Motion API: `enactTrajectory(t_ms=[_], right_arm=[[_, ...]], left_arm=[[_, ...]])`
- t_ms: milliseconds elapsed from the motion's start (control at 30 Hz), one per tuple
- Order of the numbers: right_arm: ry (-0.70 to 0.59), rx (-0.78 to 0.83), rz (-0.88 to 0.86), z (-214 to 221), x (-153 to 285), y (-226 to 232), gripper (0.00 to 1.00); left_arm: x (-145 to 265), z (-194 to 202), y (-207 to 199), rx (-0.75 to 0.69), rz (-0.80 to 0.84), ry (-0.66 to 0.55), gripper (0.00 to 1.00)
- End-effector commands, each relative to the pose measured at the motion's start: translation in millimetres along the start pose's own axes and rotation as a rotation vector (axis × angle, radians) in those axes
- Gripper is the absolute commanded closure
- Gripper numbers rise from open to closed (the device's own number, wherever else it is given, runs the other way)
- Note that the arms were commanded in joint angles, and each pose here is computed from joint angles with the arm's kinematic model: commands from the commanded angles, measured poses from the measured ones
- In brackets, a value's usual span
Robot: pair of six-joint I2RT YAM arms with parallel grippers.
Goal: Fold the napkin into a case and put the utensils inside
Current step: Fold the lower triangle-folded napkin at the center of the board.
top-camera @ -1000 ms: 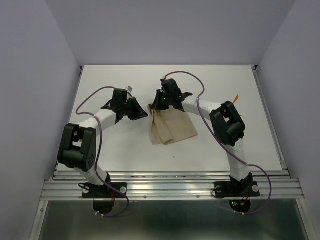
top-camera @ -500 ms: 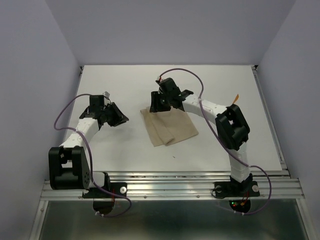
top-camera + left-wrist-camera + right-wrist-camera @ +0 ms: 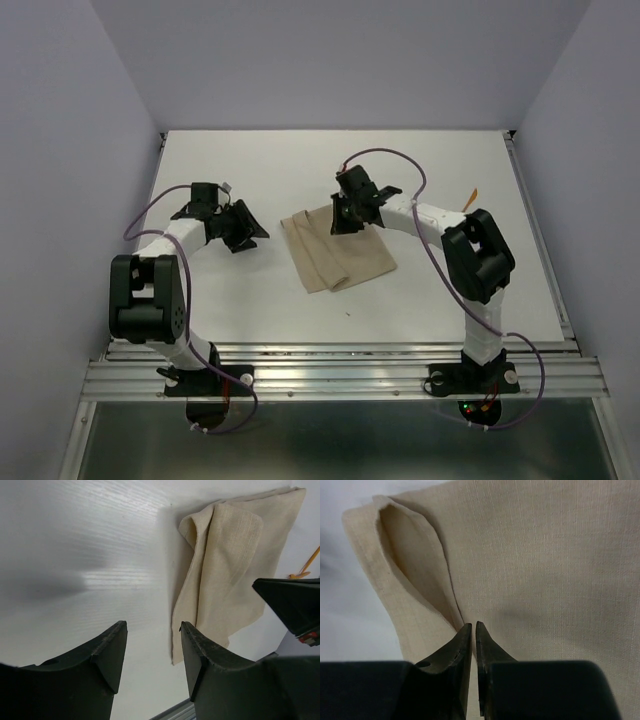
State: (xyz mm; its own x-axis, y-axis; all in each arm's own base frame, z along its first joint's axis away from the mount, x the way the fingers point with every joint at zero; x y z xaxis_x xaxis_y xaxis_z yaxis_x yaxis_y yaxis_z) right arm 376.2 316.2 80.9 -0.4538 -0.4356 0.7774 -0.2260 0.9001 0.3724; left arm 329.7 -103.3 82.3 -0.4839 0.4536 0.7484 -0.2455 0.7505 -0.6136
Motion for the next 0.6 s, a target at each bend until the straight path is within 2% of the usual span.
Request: enactTrajectory(t_ms=[0, 133, 267, 367, 567], right_arm=[[0.024, -0.001, -0.026, 8, 0, 6, 0.87], [0.048, 0.04, -0.057, 20, 2, 21, 0.87], [0.032, 0.031, -0.016, 24, 4, 18, 0.88], [-0.062, -0.001, -0.02, 9, 23, 21, 0.88], [-0.065, -0.025, -0.039, 24, 40, 24, 0.88]], left_arm=[[-18, -16, -26, -0.043, 0.069, 0.007, 0.45], [-31, -32, -47, -0.068, 0.093, 0.003, 0.46], [-38, -41, -70, -0.105, 0.113, -0.002, 0.51], [-47, -40, -89, -0.15, 0.107, 0.012, 0.62], [-77, -29, -106, -0.194, 0.079, 0.091, 0.81]])
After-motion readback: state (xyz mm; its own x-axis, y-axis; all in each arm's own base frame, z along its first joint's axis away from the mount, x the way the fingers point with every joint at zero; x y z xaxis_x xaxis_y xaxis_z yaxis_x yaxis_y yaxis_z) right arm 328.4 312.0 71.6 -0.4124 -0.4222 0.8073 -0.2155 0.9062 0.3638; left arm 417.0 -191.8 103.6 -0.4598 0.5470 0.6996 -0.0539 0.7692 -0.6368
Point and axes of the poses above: each gripper's point midway between its finger pads, its own x axis back along the fingers, its own y axis along the line the jaws close on, z = x × y, the point moved 1 cm from there along x, back along the fingers
